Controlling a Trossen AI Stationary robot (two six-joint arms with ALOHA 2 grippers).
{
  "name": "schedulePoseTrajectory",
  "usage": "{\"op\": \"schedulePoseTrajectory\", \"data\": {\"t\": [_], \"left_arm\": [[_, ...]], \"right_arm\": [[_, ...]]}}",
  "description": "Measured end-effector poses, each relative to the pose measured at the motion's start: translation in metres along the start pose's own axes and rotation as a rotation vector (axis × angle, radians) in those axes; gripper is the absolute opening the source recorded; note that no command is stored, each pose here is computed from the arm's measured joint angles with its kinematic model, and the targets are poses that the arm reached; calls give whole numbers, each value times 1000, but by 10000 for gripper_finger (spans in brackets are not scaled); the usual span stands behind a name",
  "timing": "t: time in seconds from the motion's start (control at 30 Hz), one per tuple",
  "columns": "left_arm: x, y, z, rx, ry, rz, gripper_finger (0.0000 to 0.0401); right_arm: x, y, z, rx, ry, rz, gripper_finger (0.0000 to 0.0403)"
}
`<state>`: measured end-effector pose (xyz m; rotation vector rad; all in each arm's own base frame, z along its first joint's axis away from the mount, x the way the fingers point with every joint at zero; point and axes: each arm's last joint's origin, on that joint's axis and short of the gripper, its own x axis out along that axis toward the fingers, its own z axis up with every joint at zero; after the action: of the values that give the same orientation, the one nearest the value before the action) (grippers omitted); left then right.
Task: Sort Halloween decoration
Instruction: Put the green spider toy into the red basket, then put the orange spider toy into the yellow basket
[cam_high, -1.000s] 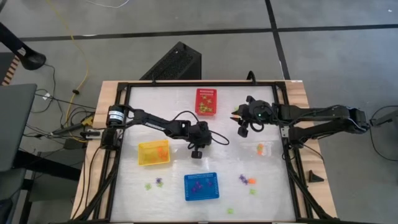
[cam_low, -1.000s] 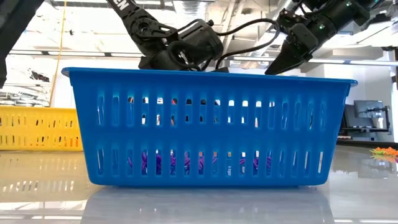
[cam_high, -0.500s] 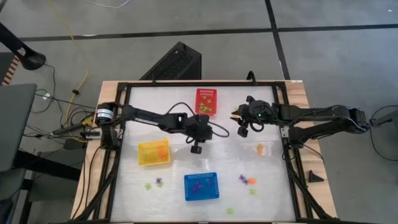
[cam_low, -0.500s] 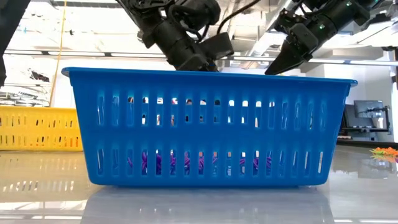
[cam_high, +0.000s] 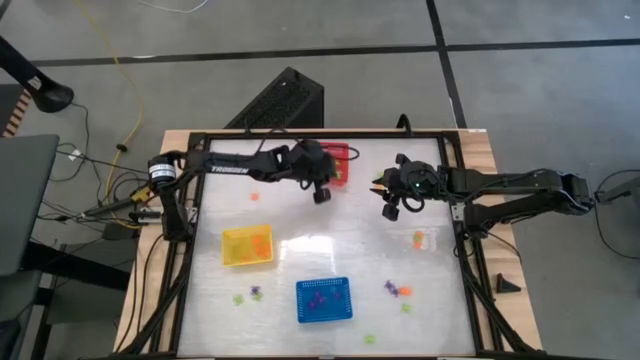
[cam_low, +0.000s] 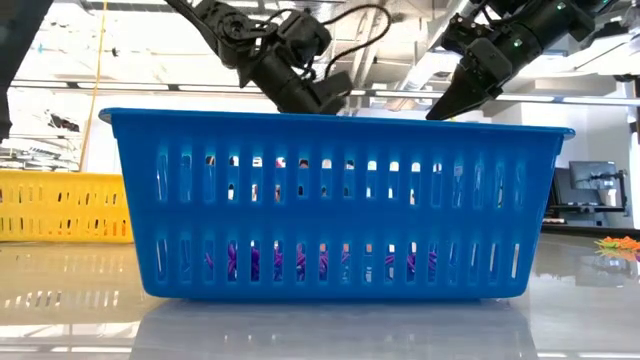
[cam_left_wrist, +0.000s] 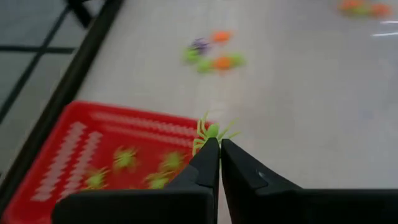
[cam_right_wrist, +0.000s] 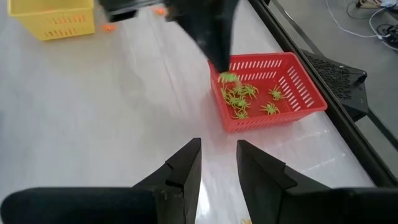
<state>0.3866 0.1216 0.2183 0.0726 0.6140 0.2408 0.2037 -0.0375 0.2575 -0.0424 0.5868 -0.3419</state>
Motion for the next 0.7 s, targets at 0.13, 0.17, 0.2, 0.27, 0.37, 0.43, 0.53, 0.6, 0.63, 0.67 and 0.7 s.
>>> {"op": "schedulePoseTrajectory", "data": {"t": [0.13, 0.17, 0.2, 0.27, 0.37, 0.43, 0.53, 0.6, 0.63, 0.67, 0.7], "left_arm": [[0, 12, -3, -16, 16, 73, 24], [0, 14, -3, -19, 16, 76, 33], [0, 16, -3, -21, 17, 79, 42], [0, 18, -4, -28, 22, 96, 64], [0, 20, -5, -40, 36, 144, 101], [-2, 19, -7, -35, 69, 160, 123], [-17, 16, -6, -7, 146, 150, 147], [-37, 13, -1, -5, 221, 130, 155], [-49, 12, 0, -14, 263, 121, 156], [-60, 10, -2, -25, 318, 112, 157], [-71, 8, -5, -37, 381, 101, 157]], "right_arm": [[0, 0, 0, -6, 0, 0, 134], [0, 0, 0, -6, 0, 0, 134], [0, 0, 0, -6, 0, 0, 134], [0, 0, 0, -6, 0, 0, 134], [0, 0, 0, -6, 0, 0, 134], [0, 0, 0, -6, 0, 0, 134], [0, 0, 0, -6, 1, 0, 134], [0, 0, 0, -7, 1, 0, 134], [0, 0, 0, -6, 1, -1, 134], [0, 0, 0, -6, 1, -1, 134], [0, 0, 0, -6, 1, -1, 134]]}}
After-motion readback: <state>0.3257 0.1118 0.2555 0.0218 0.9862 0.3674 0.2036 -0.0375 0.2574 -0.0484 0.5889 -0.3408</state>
